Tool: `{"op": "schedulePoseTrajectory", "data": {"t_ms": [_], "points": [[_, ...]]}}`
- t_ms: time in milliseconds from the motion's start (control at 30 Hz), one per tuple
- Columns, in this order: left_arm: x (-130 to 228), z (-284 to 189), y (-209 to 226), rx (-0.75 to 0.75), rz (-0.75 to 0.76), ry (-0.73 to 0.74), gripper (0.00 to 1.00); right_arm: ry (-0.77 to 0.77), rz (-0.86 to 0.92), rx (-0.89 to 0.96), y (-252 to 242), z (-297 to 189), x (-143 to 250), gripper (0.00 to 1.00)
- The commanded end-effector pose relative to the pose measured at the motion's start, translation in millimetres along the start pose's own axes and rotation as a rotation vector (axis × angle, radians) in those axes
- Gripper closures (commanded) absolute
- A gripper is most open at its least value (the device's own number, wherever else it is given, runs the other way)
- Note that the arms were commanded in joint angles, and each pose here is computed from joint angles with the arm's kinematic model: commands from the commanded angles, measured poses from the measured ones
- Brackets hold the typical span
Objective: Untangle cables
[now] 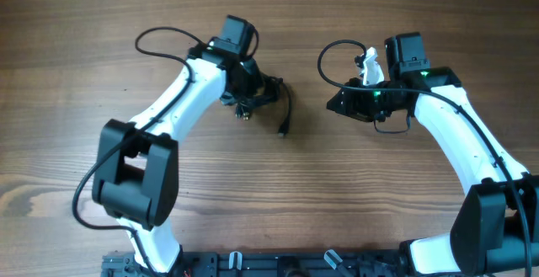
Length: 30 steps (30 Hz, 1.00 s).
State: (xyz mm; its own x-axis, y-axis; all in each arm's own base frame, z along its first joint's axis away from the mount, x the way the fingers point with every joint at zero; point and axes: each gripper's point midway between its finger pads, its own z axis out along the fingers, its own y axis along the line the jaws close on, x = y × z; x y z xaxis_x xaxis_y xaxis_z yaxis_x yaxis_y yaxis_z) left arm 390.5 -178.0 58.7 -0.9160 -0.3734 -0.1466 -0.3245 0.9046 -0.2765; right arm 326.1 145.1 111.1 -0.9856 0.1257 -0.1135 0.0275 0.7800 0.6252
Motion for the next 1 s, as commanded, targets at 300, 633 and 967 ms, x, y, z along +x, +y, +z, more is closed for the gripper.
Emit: {"op": "schedulePoseTrajectory", "data": {"t_ms": [300, 633, 967], "points": [[37, 18, 33, -0.275, 0.069, 0.035, 0.96, 0.016, -0.002, -0.017, 4, 3, 1, 0.71], [51, 21, 55, -0.343, 0.176, 0.097, 0.96, 0.028, 0.005, -0.013, 3, 3, 4, 0.71], [47, 0, 65, -0.376, 0.354, 0.185, 0.91, 0.04, 0.022, -0.008, 1, 2, 7, 0.71]]}}
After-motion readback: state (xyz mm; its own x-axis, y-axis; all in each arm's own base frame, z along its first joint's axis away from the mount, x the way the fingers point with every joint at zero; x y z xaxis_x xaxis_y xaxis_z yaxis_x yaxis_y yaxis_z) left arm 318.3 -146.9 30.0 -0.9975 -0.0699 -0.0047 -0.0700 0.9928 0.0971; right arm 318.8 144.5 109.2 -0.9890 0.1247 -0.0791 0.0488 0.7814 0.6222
